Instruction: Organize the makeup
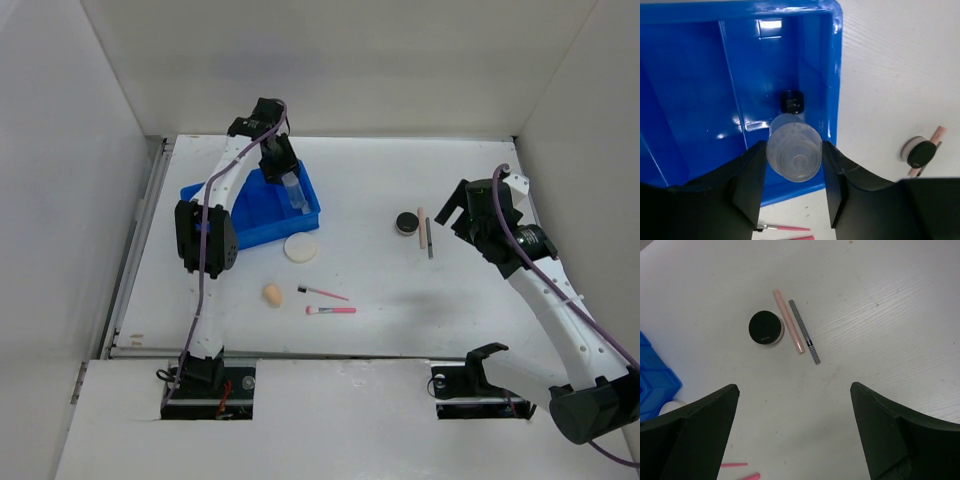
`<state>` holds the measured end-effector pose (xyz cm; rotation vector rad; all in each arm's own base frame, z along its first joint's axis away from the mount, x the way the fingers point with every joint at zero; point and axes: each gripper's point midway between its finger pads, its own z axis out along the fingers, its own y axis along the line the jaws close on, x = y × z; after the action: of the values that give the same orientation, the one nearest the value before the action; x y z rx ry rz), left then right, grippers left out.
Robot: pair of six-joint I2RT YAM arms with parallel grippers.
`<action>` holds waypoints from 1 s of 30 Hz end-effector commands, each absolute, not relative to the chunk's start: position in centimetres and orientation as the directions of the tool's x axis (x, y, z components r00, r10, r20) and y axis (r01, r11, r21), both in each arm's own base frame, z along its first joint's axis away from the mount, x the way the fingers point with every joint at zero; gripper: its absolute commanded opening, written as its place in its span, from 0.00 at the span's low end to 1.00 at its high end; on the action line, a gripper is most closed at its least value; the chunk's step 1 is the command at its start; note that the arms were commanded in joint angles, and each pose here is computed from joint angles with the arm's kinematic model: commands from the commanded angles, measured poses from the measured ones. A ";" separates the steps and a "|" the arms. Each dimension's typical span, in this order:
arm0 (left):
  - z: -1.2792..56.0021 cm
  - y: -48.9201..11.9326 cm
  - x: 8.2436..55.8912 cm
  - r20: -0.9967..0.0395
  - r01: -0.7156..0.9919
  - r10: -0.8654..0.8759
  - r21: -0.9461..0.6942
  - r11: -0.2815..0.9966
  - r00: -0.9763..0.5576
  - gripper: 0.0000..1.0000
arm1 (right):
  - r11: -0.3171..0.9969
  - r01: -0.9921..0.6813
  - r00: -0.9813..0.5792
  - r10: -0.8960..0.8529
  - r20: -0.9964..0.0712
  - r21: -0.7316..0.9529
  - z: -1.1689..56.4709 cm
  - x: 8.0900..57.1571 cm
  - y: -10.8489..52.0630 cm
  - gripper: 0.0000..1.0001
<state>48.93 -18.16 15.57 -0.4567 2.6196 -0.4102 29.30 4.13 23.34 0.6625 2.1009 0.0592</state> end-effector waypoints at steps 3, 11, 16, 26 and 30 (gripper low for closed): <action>18.6 -18.3 49.8 -0.427 -0.204 -0.369 -0.384 0.901 -0.826 0.58 | 0.854 0.431 -0.425 0.476 -0.770 0.290 24.4 29.6 3.9 0.99; 27.2 -18.7 48.2 -0.643 -0.043 -0.252 -0.323 0.945 -0.723 0.96 | 0.855 0.423 -0.423 0.479 -0.769 0.300 24.7 29.6 4.1 0.99; 27.8 -19.4 46.2 -0.682 0.020 -0.153 -0.239 0.971 -0.715 0.96 | 0.857 0.407 -0.427 0.484 -0.764 0.315 24.7 30.0 4.6 0.99; 23.7 -19.6 44.7 -0.627 0.039 -0.088 -0.186 0.982 -0.774 0.23 | 0.858 0.401 -0.432 0.485 -0.760 0.319 24.7 30.0 4.8 0.99; 22.8 -17.9 46.1 -0.658 -0.075 -0.137 -0.123 0.990 -0.741 0.13 | 0.858 0.401 -0.432 0.485 -0.760 0.319 24.7 30.0 4.8 0.99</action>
<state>44.75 -19.43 21.34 -0.0700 2.4980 -0.2004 29.35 4.60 23.08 0.6524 2.1194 0.0813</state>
